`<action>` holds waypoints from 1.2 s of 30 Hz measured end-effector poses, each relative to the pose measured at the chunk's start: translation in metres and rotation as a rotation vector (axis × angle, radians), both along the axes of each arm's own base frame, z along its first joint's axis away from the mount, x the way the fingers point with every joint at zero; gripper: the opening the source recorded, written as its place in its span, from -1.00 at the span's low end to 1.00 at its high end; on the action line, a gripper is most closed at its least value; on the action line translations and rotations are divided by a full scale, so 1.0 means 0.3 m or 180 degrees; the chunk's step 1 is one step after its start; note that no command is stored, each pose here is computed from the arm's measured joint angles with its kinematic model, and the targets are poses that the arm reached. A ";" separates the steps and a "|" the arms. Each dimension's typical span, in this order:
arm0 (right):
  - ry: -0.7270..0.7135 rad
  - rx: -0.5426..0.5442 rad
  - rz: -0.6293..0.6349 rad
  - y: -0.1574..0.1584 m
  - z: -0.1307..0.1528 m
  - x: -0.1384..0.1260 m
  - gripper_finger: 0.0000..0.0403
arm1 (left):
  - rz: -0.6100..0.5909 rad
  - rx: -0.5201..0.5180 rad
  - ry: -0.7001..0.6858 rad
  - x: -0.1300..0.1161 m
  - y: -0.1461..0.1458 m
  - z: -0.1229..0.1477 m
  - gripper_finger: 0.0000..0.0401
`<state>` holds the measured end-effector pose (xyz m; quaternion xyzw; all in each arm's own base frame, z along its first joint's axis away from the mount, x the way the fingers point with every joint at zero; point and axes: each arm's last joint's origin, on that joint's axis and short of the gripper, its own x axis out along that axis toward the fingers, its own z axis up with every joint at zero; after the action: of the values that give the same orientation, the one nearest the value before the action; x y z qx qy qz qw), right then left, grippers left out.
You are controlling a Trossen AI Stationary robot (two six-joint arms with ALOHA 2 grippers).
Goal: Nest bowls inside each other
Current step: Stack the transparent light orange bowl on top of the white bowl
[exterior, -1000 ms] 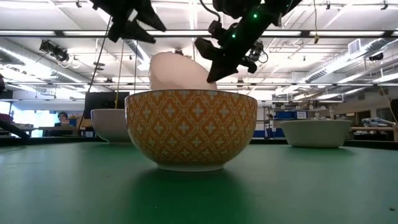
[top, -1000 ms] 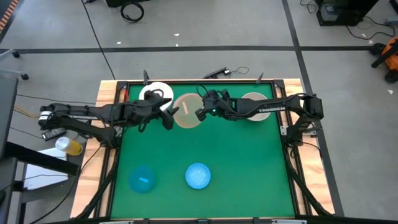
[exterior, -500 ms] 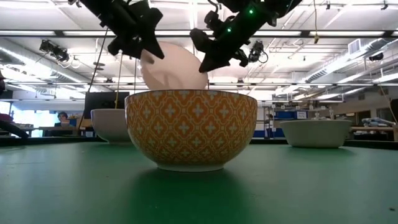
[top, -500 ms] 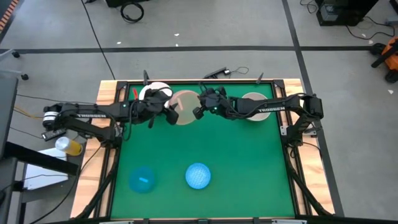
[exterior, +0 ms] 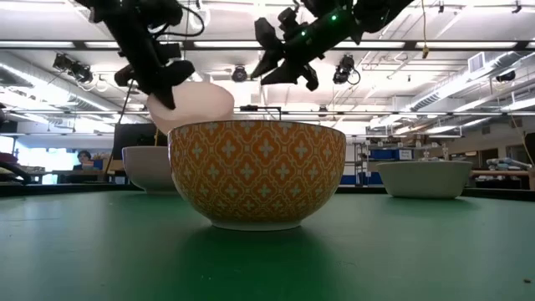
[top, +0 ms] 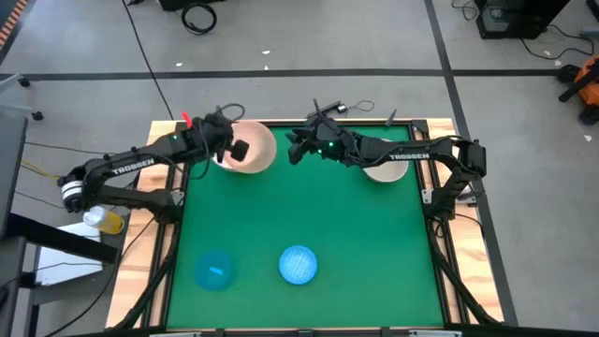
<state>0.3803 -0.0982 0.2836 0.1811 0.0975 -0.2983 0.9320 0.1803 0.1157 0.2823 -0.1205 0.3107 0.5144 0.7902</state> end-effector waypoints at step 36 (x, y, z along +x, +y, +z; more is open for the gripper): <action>0.2080 0.1142 -0.0336 -0.183 -0.106 -0.289 -0.13 | 0.0453 -0.0854 0.0188 -0.138 0.244 -0.109 0.50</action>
<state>0.2937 -0.1531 0.2519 0.2415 0.4309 -0.3662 0.7886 0.1390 0.1888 0.2496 -0.2316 0.3904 0.5262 0.7191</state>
